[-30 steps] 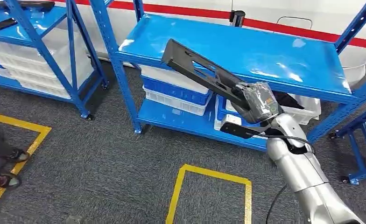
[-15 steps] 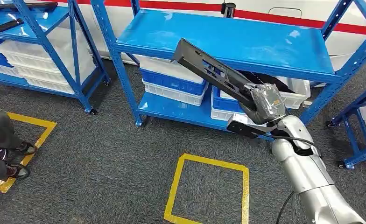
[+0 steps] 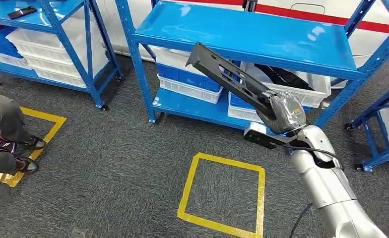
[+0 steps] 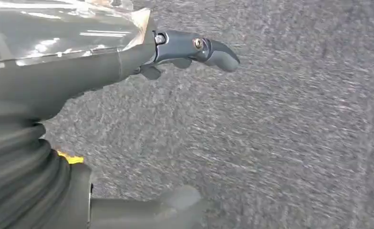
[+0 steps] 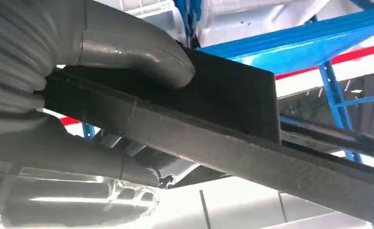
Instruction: Take the parts from the cabinet and place them on the table.
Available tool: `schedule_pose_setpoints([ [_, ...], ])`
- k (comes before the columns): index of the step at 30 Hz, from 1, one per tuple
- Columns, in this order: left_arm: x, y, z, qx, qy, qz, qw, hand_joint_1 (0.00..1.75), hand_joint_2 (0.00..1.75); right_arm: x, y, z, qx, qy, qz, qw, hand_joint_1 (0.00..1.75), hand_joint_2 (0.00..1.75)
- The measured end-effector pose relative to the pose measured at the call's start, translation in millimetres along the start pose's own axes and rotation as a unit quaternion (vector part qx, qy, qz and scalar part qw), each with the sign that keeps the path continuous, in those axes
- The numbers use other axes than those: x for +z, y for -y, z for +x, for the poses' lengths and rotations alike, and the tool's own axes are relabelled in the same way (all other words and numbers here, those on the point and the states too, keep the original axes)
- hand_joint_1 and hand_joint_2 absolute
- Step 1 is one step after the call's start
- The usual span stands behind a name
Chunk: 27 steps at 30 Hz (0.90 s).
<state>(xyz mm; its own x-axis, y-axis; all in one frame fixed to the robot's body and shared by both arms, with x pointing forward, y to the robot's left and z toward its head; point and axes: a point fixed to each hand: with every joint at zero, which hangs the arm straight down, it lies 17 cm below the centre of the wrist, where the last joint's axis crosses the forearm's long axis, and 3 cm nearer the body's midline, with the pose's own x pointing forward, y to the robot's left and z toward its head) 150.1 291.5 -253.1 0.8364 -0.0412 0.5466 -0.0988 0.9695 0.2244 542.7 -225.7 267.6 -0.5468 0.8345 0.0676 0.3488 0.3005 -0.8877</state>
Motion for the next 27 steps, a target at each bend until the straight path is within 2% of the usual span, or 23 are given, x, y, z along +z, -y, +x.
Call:
schedule_pose_setpoints([
  [27, 1.3, 3.6, -1.5, 0.004, -0.003, -0.002, 1.000, 0.00, 1.75, 0.6, -4.8, 3.0, -0.009, -0.009, 0.001, 1.000, 1.75, 1.75],
])
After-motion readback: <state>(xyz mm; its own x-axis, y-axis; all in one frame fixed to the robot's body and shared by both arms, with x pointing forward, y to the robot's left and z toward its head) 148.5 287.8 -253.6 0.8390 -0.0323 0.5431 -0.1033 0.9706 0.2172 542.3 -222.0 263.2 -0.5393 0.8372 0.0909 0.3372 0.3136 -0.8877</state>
